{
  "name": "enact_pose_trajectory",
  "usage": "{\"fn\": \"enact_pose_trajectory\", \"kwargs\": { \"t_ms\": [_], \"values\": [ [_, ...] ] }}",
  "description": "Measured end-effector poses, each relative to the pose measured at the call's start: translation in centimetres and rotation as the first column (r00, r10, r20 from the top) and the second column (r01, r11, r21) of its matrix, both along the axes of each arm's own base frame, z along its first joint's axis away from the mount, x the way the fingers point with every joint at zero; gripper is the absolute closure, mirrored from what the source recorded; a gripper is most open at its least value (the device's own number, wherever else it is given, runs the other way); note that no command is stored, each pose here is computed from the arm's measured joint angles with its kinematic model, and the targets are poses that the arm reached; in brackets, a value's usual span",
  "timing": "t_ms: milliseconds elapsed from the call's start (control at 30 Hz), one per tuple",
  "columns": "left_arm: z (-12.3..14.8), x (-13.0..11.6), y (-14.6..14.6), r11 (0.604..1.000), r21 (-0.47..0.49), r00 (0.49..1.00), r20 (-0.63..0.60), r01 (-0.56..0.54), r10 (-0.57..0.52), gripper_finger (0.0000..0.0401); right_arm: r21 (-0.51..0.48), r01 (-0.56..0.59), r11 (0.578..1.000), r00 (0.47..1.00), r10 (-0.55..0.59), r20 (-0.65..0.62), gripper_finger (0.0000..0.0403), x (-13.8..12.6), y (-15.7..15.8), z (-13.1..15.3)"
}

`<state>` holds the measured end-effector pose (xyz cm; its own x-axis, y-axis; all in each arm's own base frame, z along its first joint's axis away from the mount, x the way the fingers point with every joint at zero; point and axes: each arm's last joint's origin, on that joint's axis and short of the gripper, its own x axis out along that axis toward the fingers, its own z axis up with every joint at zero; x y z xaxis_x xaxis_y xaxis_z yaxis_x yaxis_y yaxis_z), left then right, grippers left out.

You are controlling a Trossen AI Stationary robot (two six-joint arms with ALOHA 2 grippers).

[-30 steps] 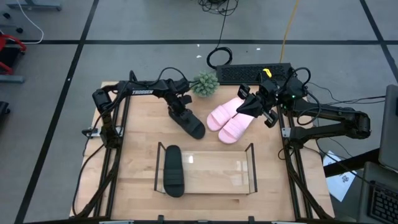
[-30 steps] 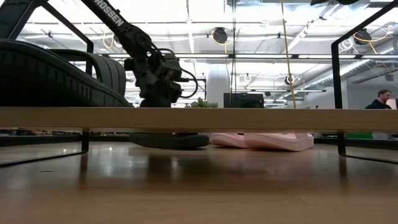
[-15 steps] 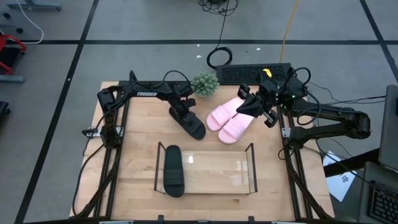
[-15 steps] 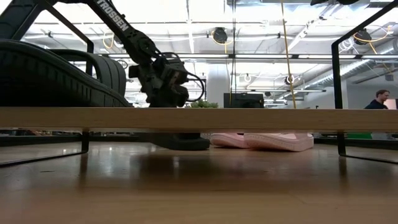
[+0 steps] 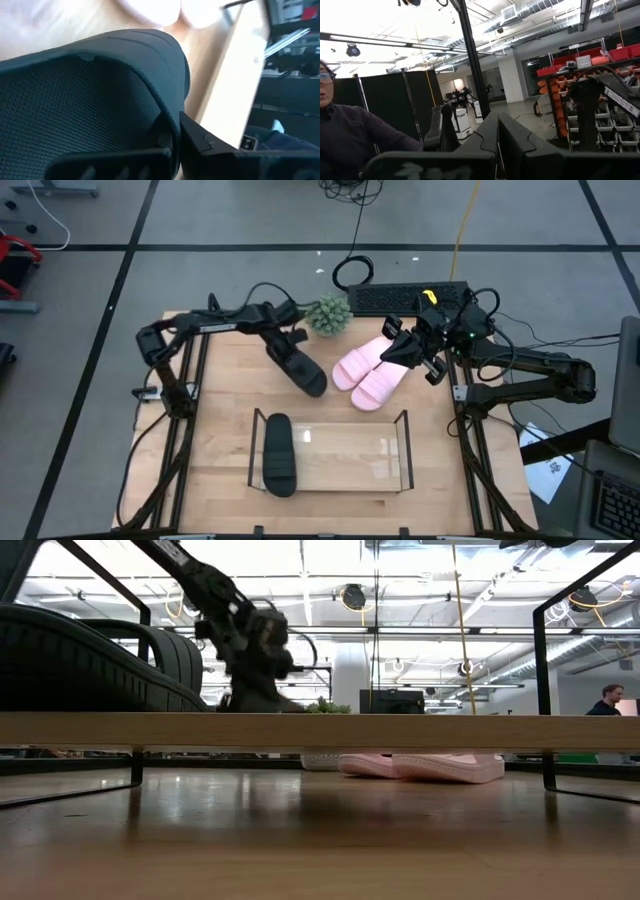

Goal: Pick and place slides into the shelf
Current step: Put the right black slipper on the shelf

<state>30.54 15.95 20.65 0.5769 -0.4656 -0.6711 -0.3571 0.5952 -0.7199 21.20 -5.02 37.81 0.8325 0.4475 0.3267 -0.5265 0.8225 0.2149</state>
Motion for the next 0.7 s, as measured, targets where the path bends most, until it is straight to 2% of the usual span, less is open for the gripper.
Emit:
{"fn": "enact_pose_trajectory", "kwargs": {
  "t_ms": [200,300,500,700],
  "values": [
    [4.9,-1.9,-0.6,0.999,0.038,0.991,0.132,-0.025,0.02,0.04,-0.001,0.004,1.0,1.0,-0.004,0.008,0.0399,0.0,0.0,0.1],
    [7.3,-2.8,-1.8,0.999,0.032,0.978,0.21,-0.002,-0.004,0.04,0.0,0.007,1.0,1.0,-0.007,0.009,0.0399,0.0,0.0,0.1],
    [11.7,-3.7,-5.7,0.995,0.041,0.926,0.364,0.089,-0.097,0.04,0.01,0.035,0.999,0.999,-0.035,0.014,0.0399,0.0,-0.1,0.1],
    [13.5,-3.0,-10.4,0.972,0.031,0.869,0.442,0.233,-0.222,0.0401,0.027,0.077,0.997,0.996,-0.078,0.032,0.0399,0.0,-0.2,0.2]
  ]
}}
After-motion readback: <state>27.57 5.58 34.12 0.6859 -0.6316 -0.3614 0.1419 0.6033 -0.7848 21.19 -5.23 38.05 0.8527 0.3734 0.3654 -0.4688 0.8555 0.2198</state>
